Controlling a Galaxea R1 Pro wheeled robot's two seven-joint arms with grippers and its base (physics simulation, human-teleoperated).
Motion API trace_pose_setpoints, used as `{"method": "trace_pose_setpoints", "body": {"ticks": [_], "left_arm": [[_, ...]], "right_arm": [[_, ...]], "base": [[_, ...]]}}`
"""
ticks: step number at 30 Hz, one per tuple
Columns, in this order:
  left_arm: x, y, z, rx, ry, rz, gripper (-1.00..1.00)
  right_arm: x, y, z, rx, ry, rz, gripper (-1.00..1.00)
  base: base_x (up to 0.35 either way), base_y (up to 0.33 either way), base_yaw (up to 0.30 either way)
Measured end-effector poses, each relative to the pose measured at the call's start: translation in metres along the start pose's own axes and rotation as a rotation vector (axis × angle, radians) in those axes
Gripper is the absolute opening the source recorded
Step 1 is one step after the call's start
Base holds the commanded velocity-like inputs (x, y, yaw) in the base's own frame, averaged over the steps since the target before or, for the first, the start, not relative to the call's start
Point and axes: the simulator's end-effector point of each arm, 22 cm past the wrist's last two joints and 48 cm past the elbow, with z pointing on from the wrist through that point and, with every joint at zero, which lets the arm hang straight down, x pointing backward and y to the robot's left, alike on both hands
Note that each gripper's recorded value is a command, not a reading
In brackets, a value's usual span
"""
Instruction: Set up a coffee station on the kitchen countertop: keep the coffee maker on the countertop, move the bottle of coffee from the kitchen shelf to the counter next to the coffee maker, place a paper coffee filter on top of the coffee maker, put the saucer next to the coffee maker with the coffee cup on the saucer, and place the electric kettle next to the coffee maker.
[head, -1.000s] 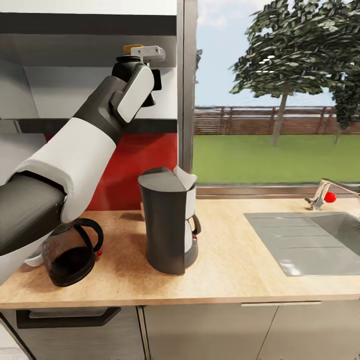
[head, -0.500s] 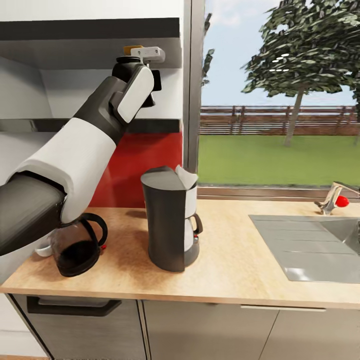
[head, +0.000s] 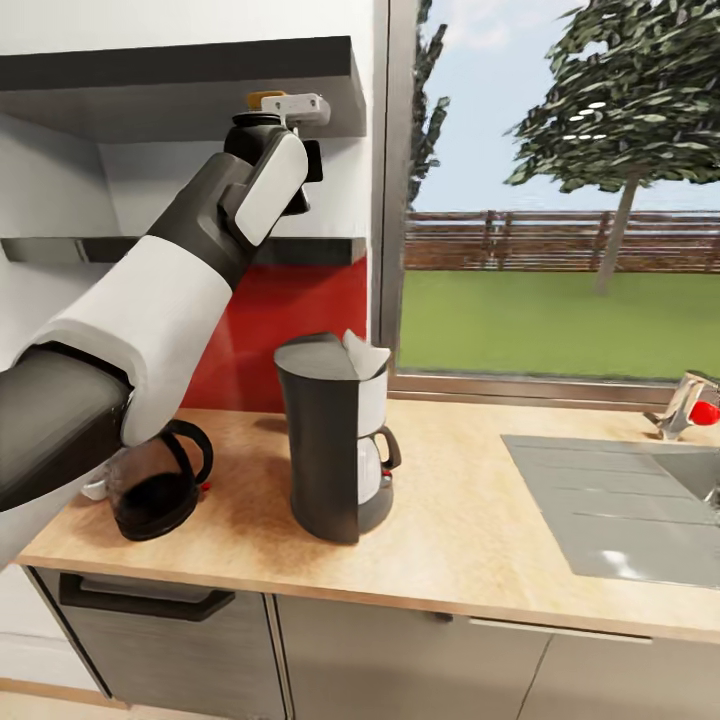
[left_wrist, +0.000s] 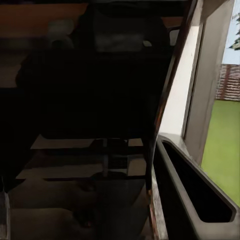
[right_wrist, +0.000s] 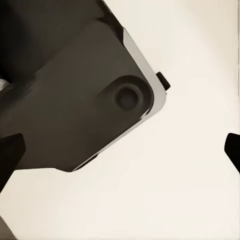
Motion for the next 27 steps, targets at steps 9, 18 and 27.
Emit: {"method": "trace_pose_setpoints", "body": {"ticks": [9,18,27], "left_arm": [[0.0002,-0.0004,0.0000,0.001,0.000,0.001,-1.00],[0.0013,-0.0001,0.0005,0.000,0.003,0.000,-1.00],[0.0012,0.0003,0.0005,-0.001,0.002,0.002,-1.00]], "right_arm": [[0.0000,-0.0002,0.0000,0.001,0.000,0.000,1.00],[0.0001,-0.0001,0.0000,0.000,0.001,0.000,1.00],[-0.0003,-0.0004,0.0000,0.002,-0.001,0.001,1.00]], "base": [[0.000,-0.302,0.003],[0.000,-0.304,0.000],[0.000,-0.303,0.056]]}}
